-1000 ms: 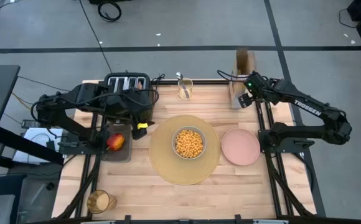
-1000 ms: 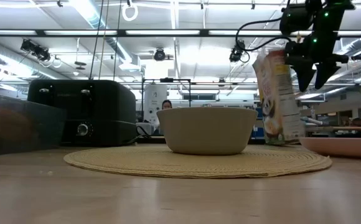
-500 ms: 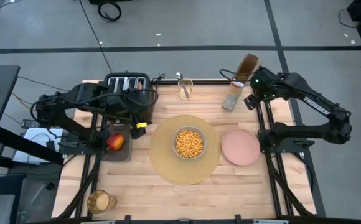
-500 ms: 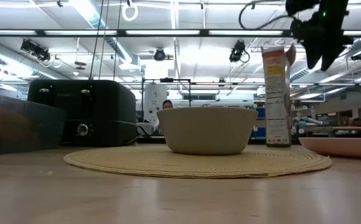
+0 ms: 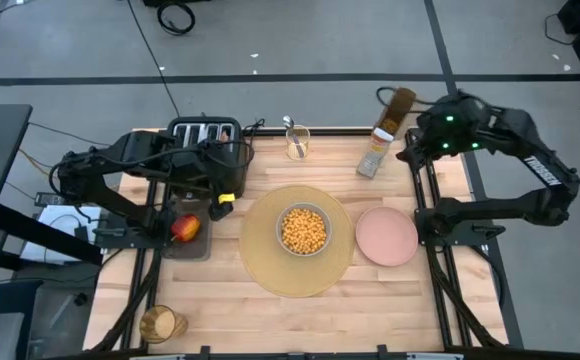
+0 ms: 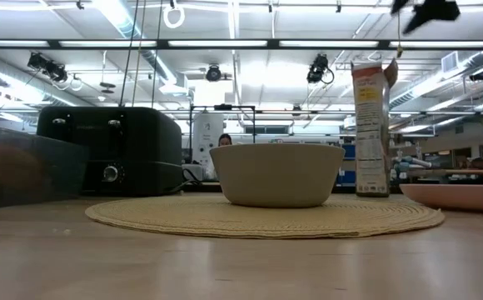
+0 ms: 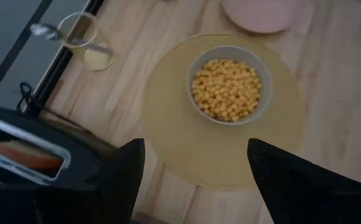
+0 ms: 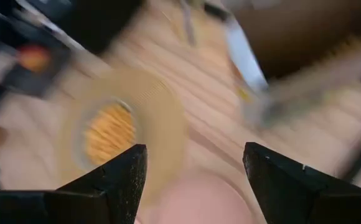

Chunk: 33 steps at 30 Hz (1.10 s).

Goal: Arrange a breakfast setting
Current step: Put the pink plate on the table mat to the bottom left of the gray bowl

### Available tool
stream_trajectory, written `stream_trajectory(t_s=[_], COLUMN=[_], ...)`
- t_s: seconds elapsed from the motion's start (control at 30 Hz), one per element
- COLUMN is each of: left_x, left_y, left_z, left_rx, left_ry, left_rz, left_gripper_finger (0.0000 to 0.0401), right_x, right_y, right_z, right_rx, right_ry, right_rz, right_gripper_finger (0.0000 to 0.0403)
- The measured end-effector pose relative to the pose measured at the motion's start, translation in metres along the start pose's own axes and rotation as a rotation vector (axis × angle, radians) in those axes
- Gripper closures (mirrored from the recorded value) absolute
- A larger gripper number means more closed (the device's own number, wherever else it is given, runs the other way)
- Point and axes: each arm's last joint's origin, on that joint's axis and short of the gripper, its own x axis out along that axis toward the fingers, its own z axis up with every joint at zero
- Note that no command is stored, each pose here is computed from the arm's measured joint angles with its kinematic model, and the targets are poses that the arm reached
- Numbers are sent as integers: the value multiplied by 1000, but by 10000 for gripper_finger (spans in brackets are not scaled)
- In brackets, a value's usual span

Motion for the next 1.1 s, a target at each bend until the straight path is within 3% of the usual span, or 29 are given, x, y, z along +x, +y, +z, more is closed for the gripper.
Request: stream_trajectory(t_s=[0.13,0.27,0.47,0.67,0.8,1.1], left_x=[20,50,93,132,152,160], left_y=[16,45,96,135,153,160], left_z=[-5,-12,-12,-32,-53,-55], left_rx=[-90,-265,-572,-828,-925,-928], left_ry=[72,117,-1,-64,-52,-138], left_rz=[73,181,367,503,568,639], left_gripper_finger=[111,111,111,111,121,201], right_x=[-23,-39,-49,-36,-24,-5], right_y=[19,39,62,78,86,96], right_z=[11,24,37,42,44,49], right_rx=[-24,-52,-101,-129,-165,-261], right_ry=[-163,-333,-525,-500,-467,-447], right_rz=[174,366,536,561,545,498], right_gripper_finger=[135,138,140,140,140,140])
